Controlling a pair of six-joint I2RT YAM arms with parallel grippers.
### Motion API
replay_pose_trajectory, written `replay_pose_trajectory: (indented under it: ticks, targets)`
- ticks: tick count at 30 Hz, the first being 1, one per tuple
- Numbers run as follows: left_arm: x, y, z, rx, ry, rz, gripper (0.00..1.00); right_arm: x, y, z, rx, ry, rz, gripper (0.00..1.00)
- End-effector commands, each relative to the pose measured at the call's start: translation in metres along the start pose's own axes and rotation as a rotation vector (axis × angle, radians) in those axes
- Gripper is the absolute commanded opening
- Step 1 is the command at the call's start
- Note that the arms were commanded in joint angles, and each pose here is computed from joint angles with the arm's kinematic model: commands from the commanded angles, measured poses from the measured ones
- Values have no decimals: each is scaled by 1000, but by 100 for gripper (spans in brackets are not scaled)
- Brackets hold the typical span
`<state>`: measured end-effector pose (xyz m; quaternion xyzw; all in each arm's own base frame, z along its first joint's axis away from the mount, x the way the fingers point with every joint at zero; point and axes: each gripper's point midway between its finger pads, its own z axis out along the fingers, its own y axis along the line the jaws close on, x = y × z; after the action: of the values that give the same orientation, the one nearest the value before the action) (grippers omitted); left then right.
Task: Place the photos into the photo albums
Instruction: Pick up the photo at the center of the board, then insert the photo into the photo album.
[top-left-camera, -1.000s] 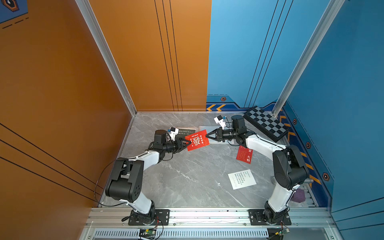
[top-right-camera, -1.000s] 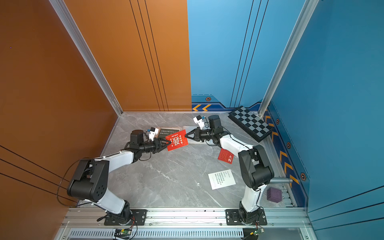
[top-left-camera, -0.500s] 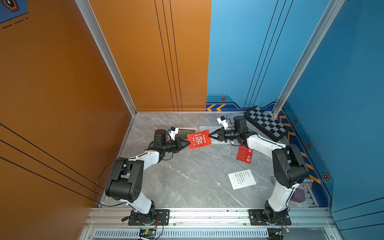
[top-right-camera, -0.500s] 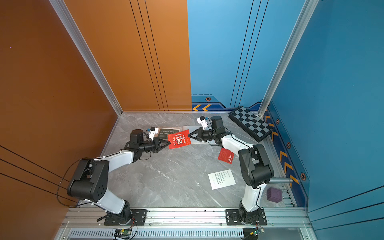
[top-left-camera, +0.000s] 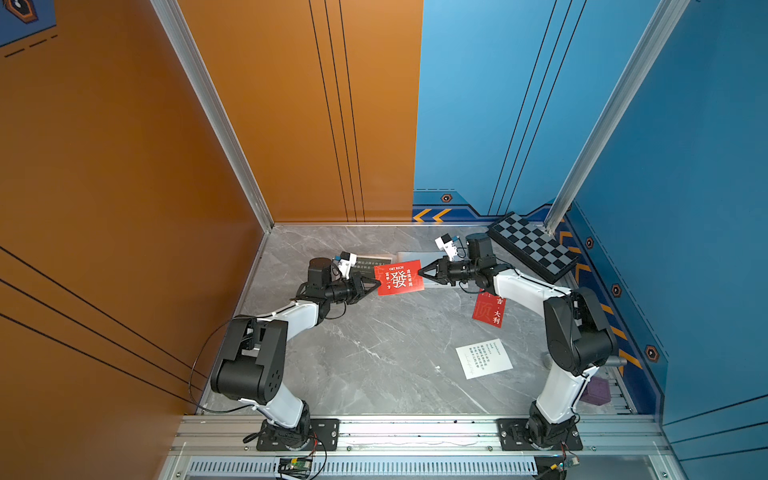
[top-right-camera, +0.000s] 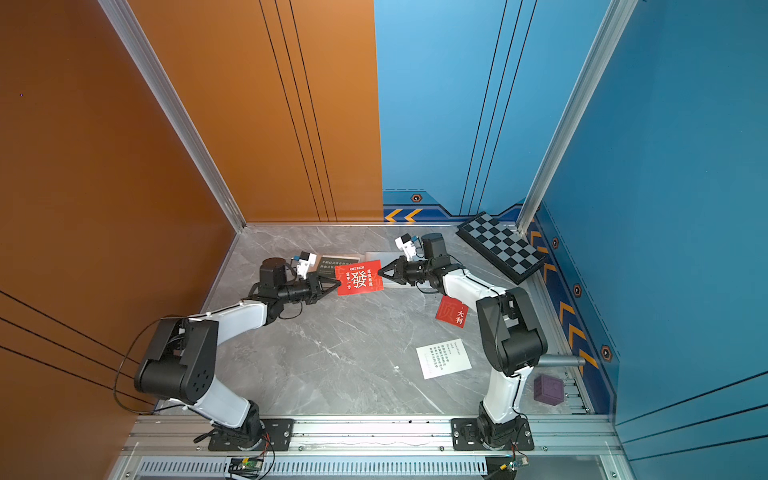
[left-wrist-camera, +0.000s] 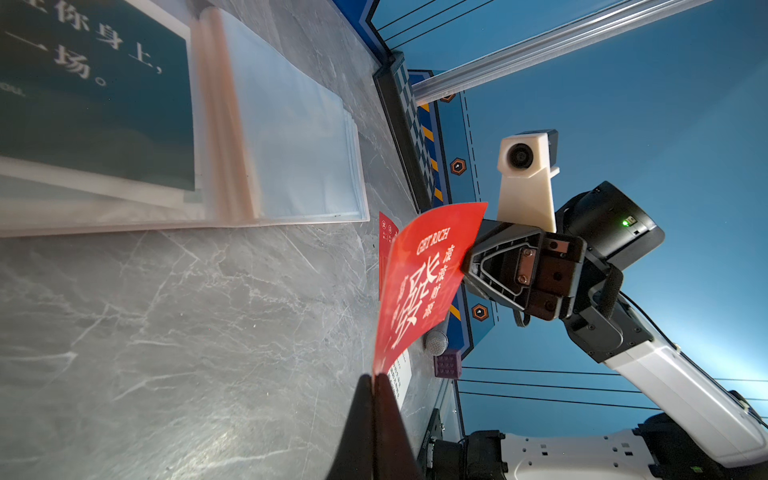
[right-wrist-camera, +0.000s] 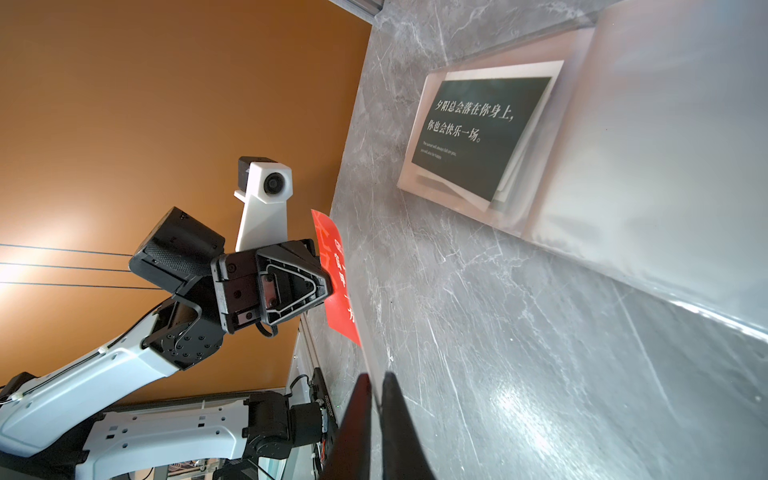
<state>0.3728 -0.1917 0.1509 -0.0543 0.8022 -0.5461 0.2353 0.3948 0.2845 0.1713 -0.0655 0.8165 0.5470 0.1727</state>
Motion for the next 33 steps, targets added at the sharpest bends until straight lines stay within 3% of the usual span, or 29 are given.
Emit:
replay_pose_trajectory:
  ticks: [1,6,19,33]
  targets:
    - [-9,1,3,1,-20,1,0,11,-17,5,40,20,19,14]
    - [-18,8,-1,-12,-43,-23,0,8,-30,0,64,-23,42,25]
    - [-70,18,-38,-36,-217,-54,0,15,-71,-12,80,-110,132,25]
    - [-94,40,-25,-88,-252,-60,0,30,-111,-14,196,-161,99,25]
